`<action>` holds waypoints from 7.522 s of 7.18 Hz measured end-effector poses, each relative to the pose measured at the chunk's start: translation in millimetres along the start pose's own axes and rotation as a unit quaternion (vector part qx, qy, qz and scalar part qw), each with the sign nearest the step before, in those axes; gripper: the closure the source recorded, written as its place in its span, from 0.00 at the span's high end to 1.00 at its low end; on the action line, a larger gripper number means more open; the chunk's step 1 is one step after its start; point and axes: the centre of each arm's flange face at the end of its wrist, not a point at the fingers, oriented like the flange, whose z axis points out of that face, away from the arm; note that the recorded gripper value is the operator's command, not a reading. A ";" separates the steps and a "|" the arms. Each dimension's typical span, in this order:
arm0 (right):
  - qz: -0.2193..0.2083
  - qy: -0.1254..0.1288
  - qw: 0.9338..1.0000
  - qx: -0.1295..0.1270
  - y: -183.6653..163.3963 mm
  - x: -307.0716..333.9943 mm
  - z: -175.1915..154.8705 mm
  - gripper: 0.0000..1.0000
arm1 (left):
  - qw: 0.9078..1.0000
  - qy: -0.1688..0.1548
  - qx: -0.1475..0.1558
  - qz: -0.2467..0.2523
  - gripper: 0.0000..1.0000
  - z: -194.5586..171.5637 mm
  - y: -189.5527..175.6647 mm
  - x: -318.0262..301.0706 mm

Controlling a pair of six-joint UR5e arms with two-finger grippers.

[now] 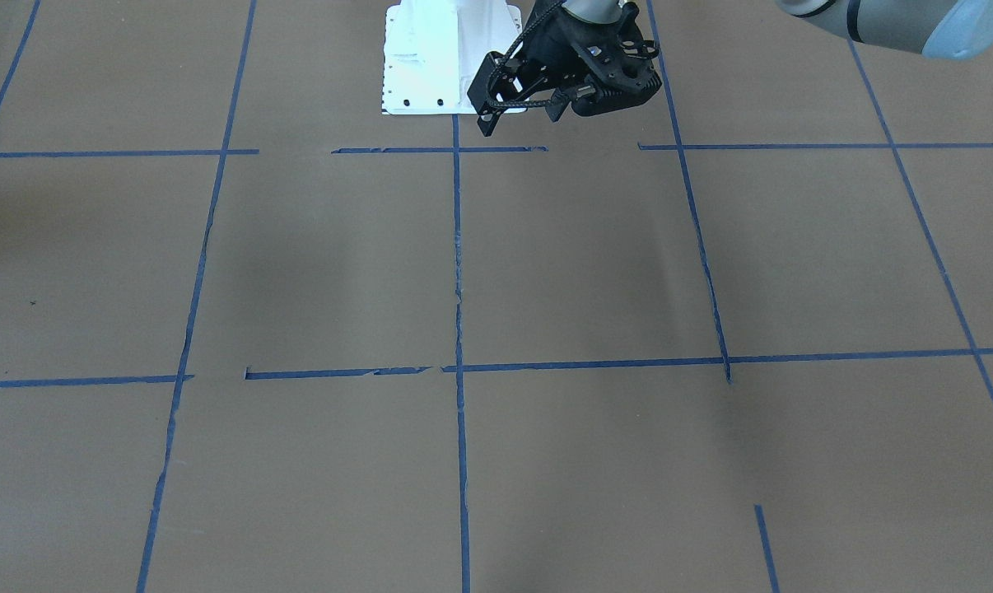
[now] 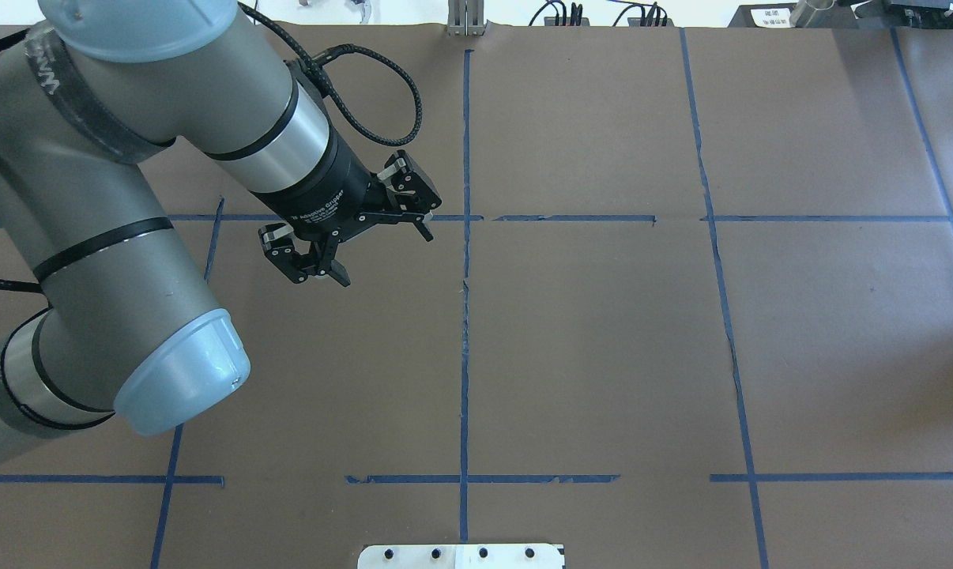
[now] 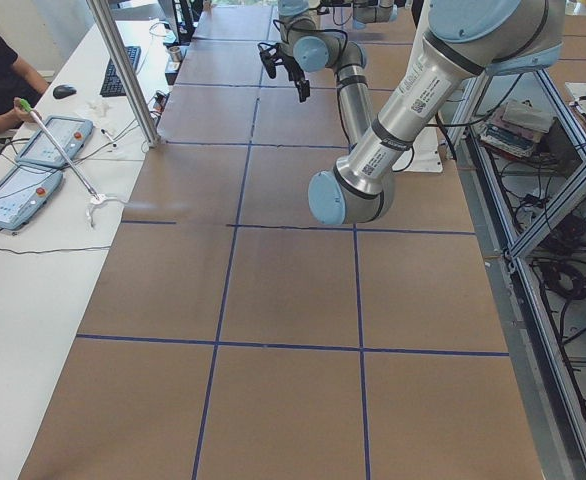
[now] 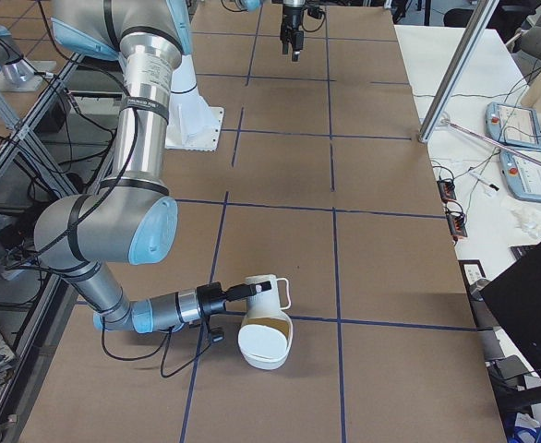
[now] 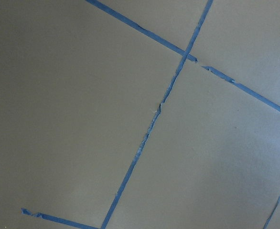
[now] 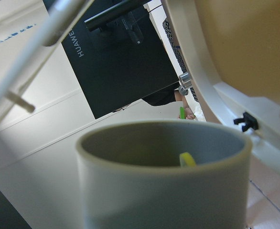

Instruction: Left arm hands cup to right arm to dump lemon

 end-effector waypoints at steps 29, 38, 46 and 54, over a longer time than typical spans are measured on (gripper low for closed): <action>-0.754 0.185 0.630 0.026 558.9 274.9 333.8 0.17 | 1.000 -0.008 0.024 -0.006 1.00 5.5 -7.7 -3.3; -0.833 0.168 0.521 0.078 673.5 351.8 342.1 0.24 | 0.997 -0.053 0.040 -0.036 0.88 38.4 -27.5 95.0; -0.836 0.161 0.516 0.090 686.1 325.5 370.9 0.31 | 0.996 -0.063 0.039 -0.041 0.00 47.0 -32.0 82.0; -0.848 0.178 0.495 0.067 658.8 356.0 340.1 1.00 | 0.998 -0.045 0.038 -0.030 0.00 18.3 -13.9 77.8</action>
